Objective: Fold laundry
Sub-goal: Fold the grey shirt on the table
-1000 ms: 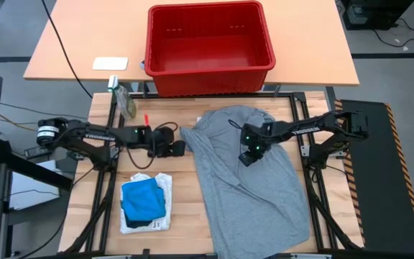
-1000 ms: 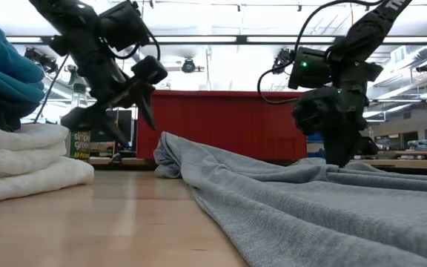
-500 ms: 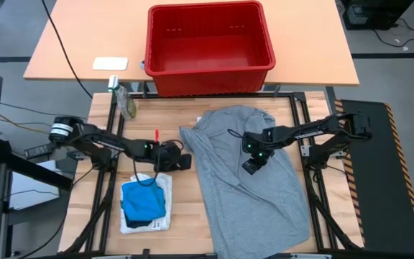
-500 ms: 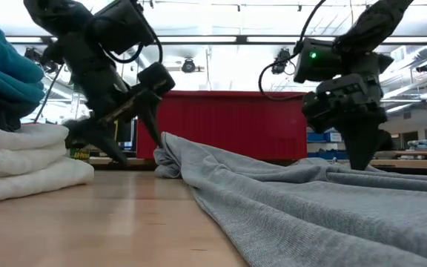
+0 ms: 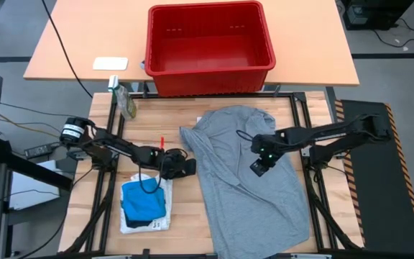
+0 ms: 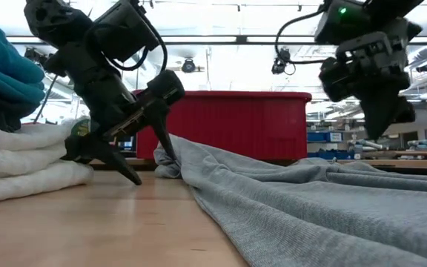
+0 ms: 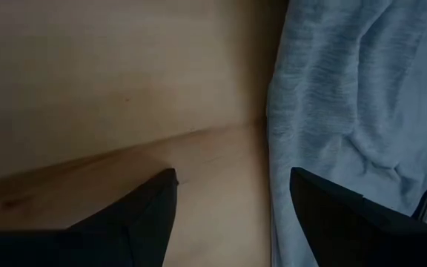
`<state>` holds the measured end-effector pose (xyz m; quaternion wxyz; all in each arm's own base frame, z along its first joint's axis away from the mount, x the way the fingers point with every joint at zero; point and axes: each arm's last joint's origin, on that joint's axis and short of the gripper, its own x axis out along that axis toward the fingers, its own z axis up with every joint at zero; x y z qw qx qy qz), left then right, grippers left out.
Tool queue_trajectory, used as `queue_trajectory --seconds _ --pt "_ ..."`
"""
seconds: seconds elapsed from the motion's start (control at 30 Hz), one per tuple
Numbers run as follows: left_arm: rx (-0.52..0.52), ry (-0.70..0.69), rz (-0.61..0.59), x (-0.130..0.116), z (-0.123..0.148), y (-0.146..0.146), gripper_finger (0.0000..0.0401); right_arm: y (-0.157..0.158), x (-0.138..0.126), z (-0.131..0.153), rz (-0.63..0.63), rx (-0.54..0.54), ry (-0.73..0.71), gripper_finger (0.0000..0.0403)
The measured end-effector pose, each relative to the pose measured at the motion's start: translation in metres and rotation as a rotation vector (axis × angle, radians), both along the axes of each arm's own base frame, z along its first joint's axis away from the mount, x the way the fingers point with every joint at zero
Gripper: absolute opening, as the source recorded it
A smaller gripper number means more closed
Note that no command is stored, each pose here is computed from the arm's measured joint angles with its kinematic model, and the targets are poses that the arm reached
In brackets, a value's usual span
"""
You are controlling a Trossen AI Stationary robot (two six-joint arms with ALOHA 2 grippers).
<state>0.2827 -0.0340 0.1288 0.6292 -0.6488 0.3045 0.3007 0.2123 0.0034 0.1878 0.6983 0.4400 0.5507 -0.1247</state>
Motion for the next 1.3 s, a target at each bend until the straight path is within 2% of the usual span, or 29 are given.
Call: queue_trajectory --seconds 0.33,0.6,0.8,0.9,1.0,1.17,1.3 --pt "0.067 -0.037 0.063 0.005 -0.001 0.013 0.0267 0.007 -0.028 0.015 -0.08 -0.133 0.086 0.0034" --pt "0.167 -0.086 0.098 0.025 -0.006 0.017 0.0267 0.01 -0.034 0.016 -0.061 -0.184 0.107 0.0034" --pt "0.266 -0.071 0.104 0.046 -0.014 0.02 0.0264 -0.003 -0.036 0.017 -0.068 -0.371 0.094 0.0034" --pt "0.327 -0.059 0.05 0.055 -0.015 0.023 0.024 -0.018 -0.036 0.016 -0.081 -0.418 0.113 0.0042" --pt "0.388 -0.059 -0.005 0.063 -0.013 0.026 0.0197 -0.036 -0.039 0.015 -0.106 -0.451 0.143 0.0065" --pt "0.418 -0.066 -0.019 0.071 -0.008 0.032 0.0128 -0.061 -0.044 0.009 -0.102 -0.456 0.213 0.0127" --pt "0.418 -0.073 -0.011 0.073 -0.007 0.034 0.0101 -0.072 -0.046 -0.012 -0.064 -0.436 0.3 0.0182"
